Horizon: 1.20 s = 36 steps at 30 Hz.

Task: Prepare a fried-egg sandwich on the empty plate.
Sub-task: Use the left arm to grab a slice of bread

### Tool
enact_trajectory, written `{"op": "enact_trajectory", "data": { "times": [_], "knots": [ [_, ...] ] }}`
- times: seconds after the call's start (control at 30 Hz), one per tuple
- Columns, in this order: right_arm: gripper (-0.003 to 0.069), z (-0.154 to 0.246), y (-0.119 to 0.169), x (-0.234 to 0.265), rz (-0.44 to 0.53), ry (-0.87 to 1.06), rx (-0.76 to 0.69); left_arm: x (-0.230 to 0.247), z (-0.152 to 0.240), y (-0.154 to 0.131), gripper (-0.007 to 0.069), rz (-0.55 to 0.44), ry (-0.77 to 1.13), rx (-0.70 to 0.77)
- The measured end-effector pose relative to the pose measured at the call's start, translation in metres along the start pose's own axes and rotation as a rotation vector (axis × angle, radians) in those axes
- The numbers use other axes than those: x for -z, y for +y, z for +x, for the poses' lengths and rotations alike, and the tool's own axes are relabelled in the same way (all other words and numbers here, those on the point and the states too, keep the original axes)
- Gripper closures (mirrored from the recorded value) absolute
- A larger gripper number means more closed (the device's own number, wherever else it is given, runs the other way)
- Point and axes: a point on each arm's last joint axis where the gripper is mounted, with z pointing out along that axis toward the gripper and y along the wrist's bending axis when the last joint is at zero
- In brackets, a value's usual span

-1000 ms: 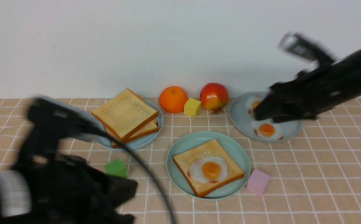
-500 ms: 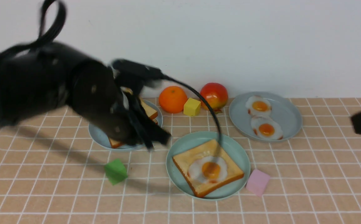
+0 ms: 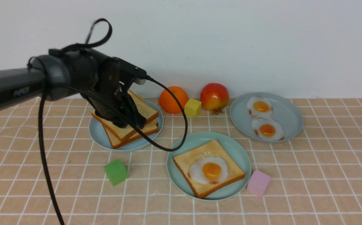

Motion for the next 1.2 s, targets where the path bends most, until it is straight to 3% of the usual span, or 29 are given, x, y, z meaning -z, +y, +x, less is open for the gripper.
{"op": "enact_trajectory", "data": {
  "times": [0.1, 0.23, 0.5, 0.77, 0.9, 1.2],
  "knots": [
    [0.0641, 0.000, 0.000, 0.000, 0.000, -0.002, 0.001, -0.009, 0.000, -0.002, 0.0232, 0.003, -0.011, -0.004],
    [0.0637, 0.000, 0.000, 0.000, 0.001, -0.005, 0.001, -0.016, -0.001, -0.003, 0.0192, 0.004, -0.023, -0.009],
    [0.0633, 0.001, 0.000, 0.000, -0.001, 0.003, 0.001, -0.017, -0.002, -0.003, 0.0202, 0.006, -0.024, -0.005],
    [0.0627, 0.001, 0.000, 0.000, -0.001, 0.005, 0.001, 0.024, -0.011, -0.001, 0.0204, 0.037, -0.057, 0.050],
    [0.0627, 0.001, 0.000, 0.001, -0.001, 0.004, 0.001, 0.034, -0.012, -0.010, 0.0205, 0.060, -0.043, -0.019],
    [0.0622, 0.001, 0.001, 0.001, -0.003, 0.009, 0.001, -0.013, -0.001, -0.020, 0.0205, 0.024, 0.019, -0.174]
  ]
}}
